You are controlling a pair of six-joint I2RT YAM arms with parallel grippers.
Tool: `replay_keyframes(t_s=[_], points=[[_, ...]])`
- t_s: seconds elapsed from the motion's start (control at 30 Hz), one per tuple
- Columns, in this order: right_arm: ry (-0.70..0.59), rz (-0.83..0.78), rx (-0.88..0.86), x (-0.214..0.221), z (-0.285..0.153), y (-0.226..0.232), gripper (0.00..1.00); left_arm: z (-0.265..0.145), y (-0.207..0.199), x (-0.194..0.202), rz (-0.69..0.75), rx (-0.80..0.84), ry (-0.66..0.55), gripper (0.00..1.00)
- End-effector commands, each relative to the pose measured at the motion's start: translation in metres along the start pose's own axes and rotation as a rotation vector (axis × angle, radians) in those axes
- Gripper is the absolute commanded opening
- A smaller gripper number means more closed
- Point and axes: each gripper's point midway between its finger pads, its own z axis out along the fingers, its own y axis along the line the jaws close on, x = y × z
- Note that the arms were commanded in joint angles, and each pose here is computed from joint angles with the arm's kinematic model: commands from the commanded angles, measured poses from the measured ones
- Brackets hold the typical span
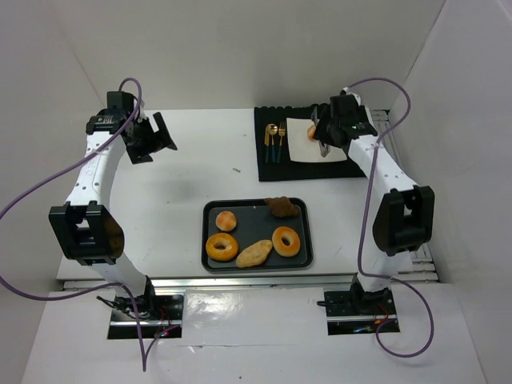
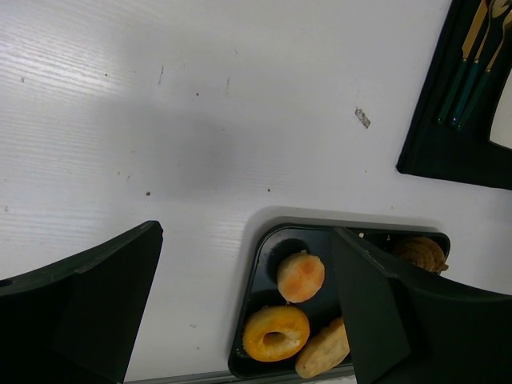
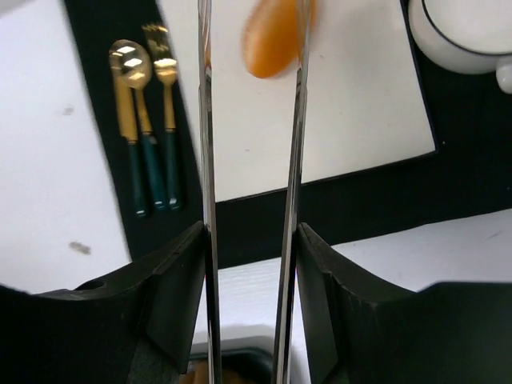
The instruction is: Place the bread
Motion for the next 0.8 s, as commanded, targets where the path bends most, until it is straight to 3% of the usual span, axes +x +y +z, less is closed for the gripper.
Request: replay_keyframes(t_s=[0.0, 0.1, 0.2, 0.37, 0.57, 0.77], points=[[-0.162, -0.012, -0.074, -0.037, -0.056, 0.031, 0.54, -0.012, -0.004, -0.011, 0.039, 0.011, -0.042, 0.98], [-0.139, -0.062, -0.127, -0.015, -0.088, 0.055, 0.54, -0.015, 0.0, -0.014, 0.039, -0.015, -0.054, 0.98], [-0.05, -0.171, -0.304, 0.029, -0.119, 0.089, 0.52, -0.018, -0.003, -0.014, 0.031, -0.003, -0.059, 0.98], [0.292, -0.408, -0.648, 0.144, -0.18, 0.13, 0.52, -0.018, -0.005, -0.008, 0.01, 0.013, -0.043, 0.98], [0.452, -0.532, -0.69, 0.208, -0.22, 0.142, 0.52, -0.019, -0.006, -0.005, 0.01, 0.021, -0.036, 0.98], [0.54, -0.609, -0.615, 0.24, -0.214, 0.142, 0.53, -0.016, -0.003, 0.001, -0.005, 0.015, -0.02, 0.98]])
